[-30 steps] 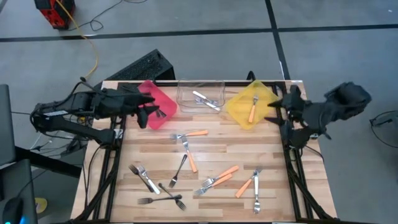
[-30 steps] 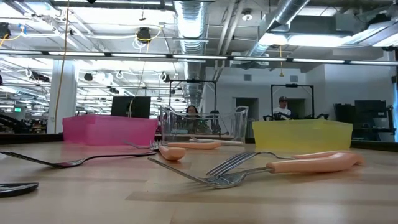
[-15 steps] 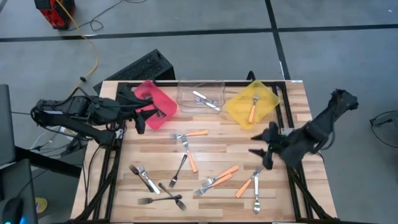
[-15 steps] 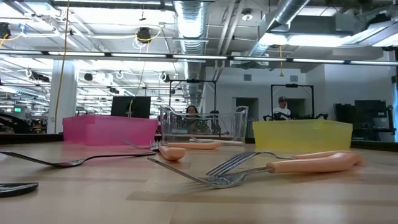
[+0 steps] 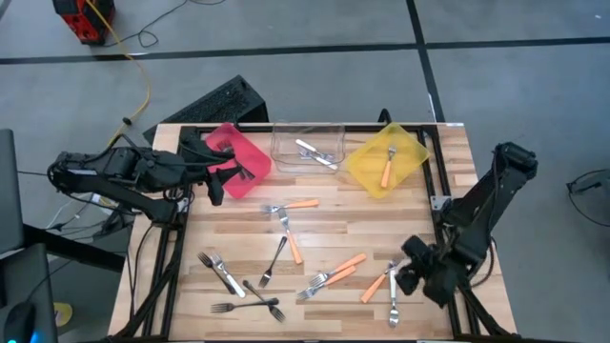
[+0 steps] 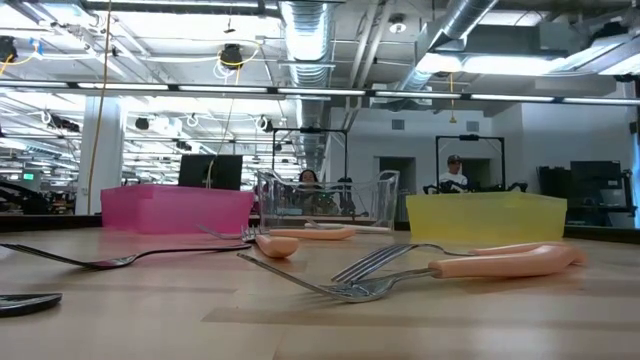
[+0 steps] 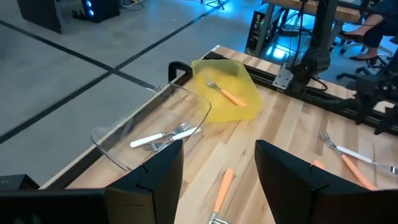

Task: Sort silverware by color (type)
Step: Put the white fork into the transparent bin

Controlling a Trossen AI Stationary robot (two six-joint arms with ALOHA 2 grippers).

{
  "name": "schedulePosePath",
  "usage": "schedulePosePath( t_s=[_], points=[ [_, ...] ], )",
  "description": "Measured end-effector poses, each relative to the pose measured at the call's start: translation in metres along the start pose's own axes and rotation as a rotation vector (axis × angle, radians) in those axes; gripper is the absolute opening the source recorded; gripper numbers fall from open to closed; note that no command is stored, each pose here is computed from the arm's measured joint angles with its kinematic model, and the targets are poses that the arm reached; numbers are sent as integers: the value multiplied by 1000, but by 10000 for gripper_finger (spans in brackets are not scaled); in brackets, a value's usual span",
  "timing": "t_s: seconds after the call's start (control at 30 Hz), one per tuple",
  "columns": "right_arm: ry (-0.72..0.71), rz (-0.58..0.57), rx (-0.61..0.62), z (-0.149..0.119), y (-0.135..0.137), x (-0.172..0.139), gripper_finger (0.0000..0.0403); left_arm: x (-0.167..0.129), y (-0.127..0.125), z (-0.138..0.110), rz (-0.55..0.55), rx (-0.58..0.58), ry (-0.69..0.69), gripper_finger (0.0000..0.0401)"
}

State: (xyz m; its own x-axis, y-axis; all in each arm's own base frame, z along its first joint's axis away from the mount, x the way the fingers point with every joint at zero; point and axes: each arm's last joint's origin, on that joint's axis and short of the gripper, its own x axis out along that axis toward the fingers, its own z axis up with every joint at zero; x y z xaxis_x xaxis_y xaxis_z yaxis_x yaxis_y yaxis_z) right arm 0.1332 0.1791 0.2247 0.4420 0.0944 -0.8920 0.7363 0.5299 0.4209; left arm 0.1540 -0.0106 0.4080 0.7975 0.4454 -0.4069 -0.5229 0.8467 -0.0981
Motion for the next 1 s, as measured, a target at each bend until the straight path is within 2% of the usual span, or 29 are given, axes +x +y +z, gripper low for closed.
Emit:
schedulePosePath(
  t_s=[0.27, 0.57, 1.0],
  points=[
    [51, -67, 207, -26, 3, 2, 271, 1, 0, 0, 3, -28, 5, 182],
    [54, -254, 230, -30, 3, 32, 271, 1, 1, 0, 48, -64, -18, 182],
    [23, -294, 262, -20, 3, 40, 271, 1, 1, 0, 50, -84, -16, 182]
  ],
)
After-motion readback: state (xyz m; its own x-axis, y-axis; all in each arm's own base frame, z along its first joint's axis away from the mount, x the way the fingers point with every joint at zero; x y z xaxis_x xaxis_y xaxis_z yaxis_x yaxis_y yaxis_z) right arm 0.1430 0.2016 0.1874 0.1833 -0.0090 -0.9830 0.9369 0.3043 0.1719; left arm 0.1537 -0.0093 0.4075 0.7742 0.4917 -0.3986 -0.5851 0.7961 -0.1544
